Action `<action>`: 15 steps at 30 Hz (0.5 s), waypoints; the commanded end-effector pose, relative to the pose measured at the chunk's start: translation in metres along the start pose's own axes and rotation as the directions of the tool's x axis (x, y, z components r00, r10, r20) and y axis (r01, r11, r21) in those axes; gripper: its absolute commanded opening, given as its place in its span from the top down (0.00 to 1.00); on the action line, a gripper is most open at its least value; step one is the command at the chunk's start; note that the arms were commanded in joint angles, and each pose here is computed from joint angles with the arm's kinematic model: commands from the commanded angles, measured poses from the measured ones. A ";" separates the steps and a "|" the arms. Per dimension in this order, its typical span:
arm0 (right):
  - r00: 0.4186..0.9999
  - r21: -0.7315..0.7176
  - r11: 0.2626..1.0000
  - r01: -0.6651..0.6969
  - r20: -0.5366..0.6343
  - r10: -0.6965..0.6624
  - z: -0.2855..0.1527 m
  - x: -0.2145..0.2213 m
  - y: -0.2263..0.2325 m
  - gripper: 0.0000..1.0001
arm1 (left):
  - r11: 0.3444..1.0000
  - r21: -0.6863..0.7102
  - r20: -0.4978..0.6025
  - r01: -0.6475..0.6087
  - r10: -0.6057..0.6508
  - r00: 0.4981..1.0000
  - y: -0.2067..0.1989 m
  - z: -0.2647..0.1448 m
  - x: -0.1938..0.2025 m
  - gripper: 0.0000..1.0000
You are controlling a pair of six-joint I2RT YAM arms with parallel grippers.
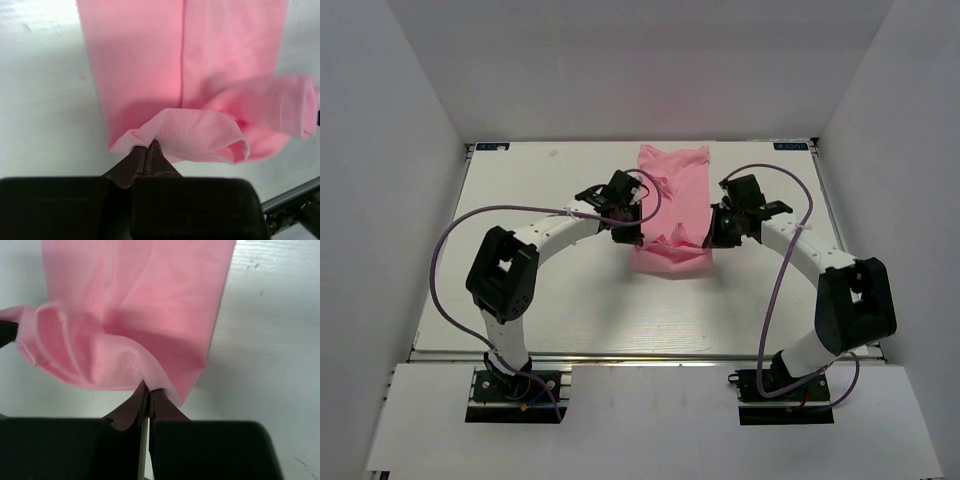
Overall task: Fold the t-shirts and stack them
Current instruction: Fold the folded rectangular tshirt in 1/3 of the way
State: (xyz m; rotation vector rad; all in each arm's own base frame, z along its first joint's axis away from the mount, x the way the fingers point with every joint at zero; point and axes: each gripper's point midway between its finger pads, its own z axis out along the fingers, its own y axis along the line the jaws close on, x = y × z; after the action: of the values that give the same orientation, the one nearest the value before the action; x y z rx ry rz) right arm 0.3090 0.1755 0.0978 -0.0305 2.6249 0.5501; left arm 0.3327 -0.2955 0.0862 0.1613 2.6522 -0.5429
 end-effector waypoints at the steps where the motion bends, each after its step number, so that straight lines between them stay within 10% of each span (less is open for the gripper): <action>1: 0.998 0.011 0.999 0.032 0.061 -0.033 -0.004 -0.035 0.002 1.00 | 1.000 0.026 0.082 0.008 -0.010 0.997 -0.006 -0.012 -0.037 1.00; 15: 0.986 -0.006 0.993 0.121 0.113 -0.120 0.018 -0.109 0.002 1.00 | 0.999 0.054 0.163 0.000 -0.009 0.987 0.000 0.001 -0.113 1.00</action>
State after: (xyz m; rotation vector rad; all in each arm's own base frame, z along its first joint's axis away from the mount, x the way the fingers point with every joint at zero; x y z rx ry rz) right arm 0.3960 0.1764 0.1225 -0.1015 2.5287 0.5113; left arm 0.4220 -0.3044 0.1166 0.1261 2.5181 -0.5909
